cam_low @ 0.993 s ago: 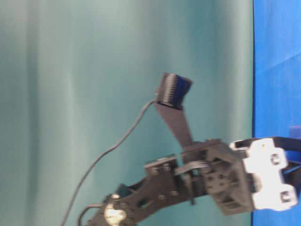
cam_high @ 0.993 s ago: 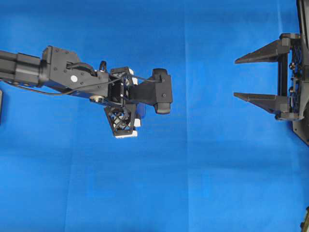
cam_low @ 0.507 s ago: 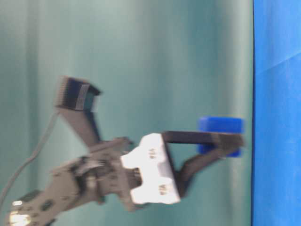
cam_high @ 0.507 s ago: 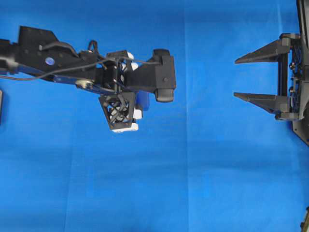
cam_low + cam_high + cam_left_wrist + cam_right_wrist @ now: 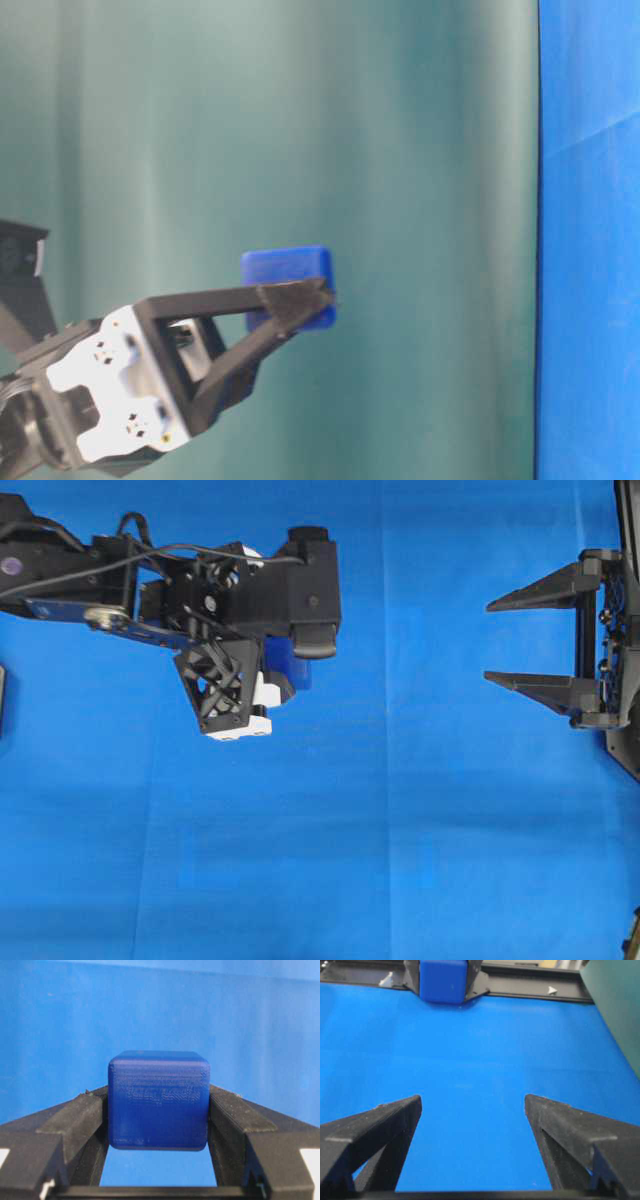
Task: Handover the blue block to the right arm after grasping it with the left arm, then place it in the designated position.
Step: 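Close the left gripper on the blue cube and lift it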
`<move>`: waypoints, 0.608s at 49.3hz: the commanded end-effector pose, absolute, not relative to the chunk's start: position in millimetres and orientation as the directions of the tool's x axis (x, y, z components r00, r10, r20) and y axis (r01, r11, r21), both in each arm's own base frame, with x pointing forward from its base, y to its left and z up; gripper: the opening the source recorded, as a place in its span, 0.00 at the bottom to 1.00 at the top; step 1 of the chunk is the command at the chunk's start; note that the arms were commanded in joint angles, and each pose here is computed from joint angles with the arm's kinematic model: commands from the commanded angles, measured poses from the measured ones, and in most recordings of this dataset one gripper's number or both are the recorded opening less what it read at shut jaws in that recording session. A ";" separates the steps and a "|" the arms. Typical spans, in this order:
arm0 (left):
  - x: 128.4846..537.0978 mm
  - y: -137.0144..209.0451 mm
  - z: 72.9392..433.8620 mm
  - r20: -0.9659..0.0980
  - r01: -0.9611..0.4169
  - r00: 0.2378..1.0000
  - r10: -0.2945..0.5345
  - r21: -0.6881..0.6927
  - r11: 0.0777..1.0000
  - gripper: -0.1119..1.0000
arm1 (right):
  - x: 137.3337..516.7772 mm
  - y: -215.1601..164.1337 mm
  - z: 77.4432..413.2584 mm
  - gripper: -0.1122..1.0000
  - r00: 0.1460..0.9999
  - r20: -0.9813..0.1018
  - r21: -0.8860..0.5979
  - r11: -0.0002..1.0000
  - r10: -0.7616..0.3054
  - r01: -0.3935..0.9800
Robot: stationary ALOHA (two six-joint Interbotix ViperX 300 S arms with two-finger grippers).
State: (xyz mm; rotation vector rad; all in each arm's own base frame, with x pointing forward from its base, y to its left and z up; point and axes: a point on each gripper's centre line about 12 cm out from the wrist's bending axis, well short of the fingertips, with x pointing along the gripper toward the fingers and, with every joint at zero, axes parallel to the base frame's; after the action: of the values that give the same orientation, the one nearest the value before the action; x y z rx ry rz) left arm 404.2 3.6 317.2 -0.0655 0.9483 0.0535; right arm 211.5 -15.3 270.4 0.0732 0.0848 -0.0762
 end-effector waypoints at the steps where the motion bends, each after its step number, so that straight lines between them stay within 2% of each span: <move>1: 384.6 2.7 367.7 -0.730 -0.066 0.683 0.019 -0.036 0.997 0.54 | 214.5 -15.9 280.6 0.98 0.995 -0.061 0.074 0.994 -0.075 0.080; 30: 382.4 3.3 367.0 -0.732 -0.066 0.681 0.020 -0.034 0.997 0.54 | 214.4 -15.9 281.4 0.98 0.995 -0.060 0.074 0.994 -0.075 0.080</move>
State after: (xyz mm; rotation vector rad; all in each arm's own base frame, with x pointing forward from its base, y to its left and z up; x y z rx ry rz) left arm 397.3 3.1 330.5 -0.0624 0.9177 0.0510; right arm 211.5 -15.3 270.2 0.0733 0.0864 -0.0762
